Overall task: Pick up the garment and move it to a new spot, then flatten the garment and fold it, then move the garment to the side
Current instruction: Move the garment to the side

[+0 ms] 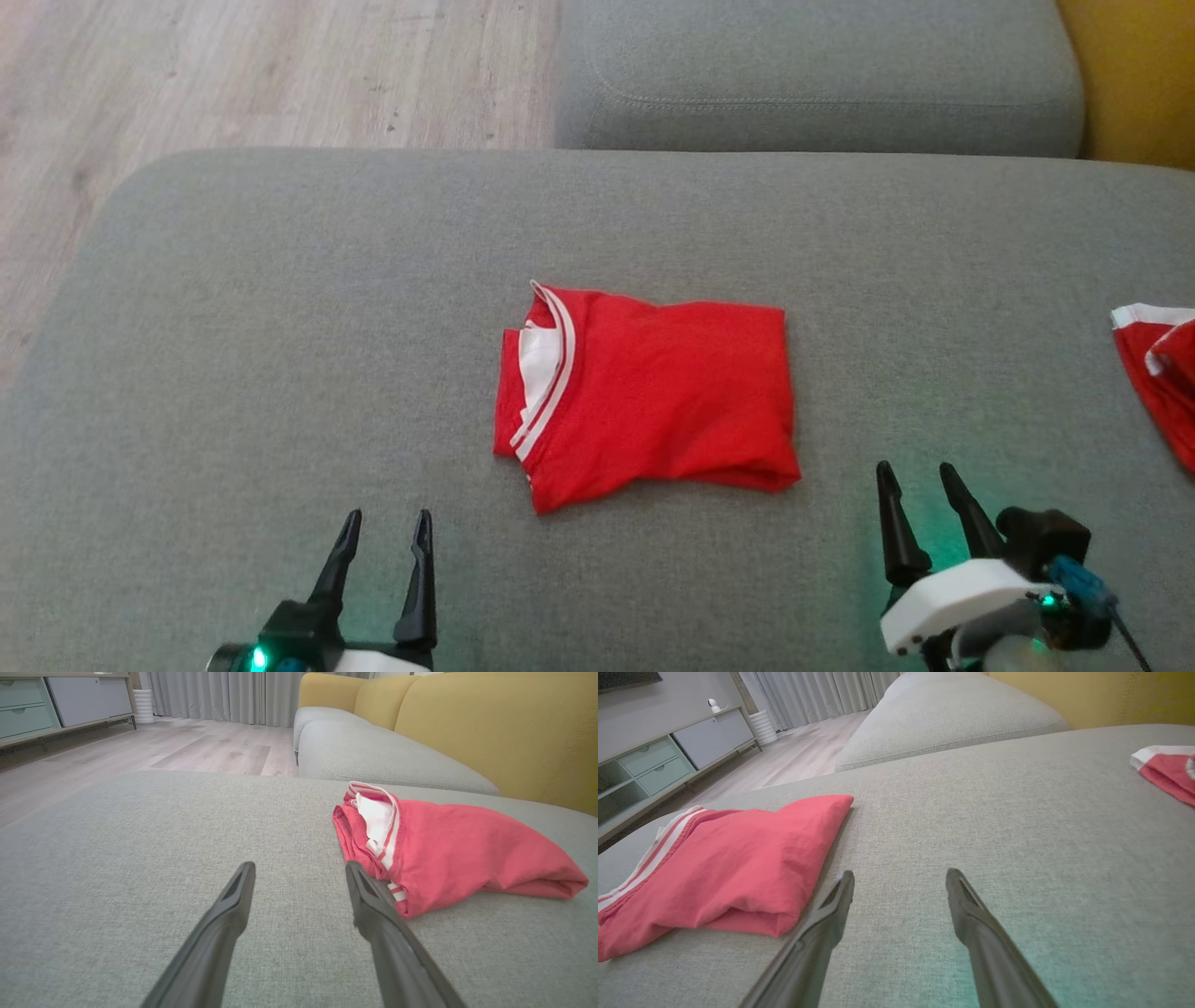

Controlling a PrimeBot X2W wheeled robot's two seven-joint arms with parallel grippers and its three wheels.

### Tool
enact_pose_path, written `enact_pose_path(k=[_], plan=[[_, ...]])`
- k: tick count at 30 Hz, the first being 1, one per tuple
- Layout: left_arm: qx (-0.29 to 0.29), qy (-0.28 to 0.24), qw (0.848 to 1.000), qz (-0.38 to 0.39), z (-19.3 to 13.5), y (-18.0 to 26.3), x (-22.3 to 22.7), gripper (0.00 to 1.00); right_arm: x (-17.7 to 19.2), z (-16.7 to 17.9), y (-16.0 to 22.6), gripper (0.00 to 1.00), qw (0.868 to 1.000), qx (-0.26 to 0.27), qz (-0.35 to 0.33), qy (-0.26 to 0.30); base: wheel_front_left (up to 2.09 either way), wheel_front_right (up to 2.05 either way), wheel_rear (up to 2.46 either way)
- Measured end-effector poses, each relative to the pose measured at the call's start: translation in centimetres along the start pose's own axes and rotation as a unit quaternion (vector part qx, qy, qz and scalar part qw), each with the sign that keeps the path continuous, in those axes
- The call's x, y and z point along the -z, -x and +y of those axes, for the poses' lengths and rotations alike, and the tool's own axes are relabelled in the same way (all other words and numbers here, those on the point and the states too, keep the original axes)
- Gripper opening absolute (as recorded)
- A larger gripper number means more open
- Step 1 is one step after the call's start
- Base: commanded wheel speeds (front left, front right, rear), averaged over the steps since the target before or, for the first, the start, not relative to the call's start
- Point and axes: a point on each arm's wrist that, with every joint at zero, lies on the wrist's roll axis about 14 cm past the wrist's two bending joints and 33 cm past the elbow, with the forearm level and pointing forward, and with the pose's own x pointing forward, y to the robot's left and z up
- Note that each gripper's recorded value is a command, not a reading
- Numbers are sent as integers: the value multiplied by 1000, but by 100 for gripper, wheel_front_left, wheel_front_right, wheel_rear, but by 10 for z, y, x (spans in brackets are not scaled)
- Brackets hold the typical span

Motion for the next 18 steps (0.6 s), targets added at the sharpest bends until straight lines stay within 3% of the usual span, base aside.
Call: enact_pose_path(k=[2,9,16,17,18], plan=[[-1,0,1000,3,1,0,2,100,1,5,-4,100,1000,-7,2,-2,0,0,0],[3,17,1000,-4,-1,-19,-8,100,-33,48,-74,100,997,-74,-13,17,0,0,0],[-27,29,999,9,13,-7,1,100,28,62,-89,100,989,-96,102,54,0,0,0],[-33,31,999,11,16,-5,3,100,36,61,-88,80,987,-95,114,56,0,0,0],[-38,33,999,12,18,-3,4,100,37,62,-91,28,987,-96,118,59,0,0,0]])
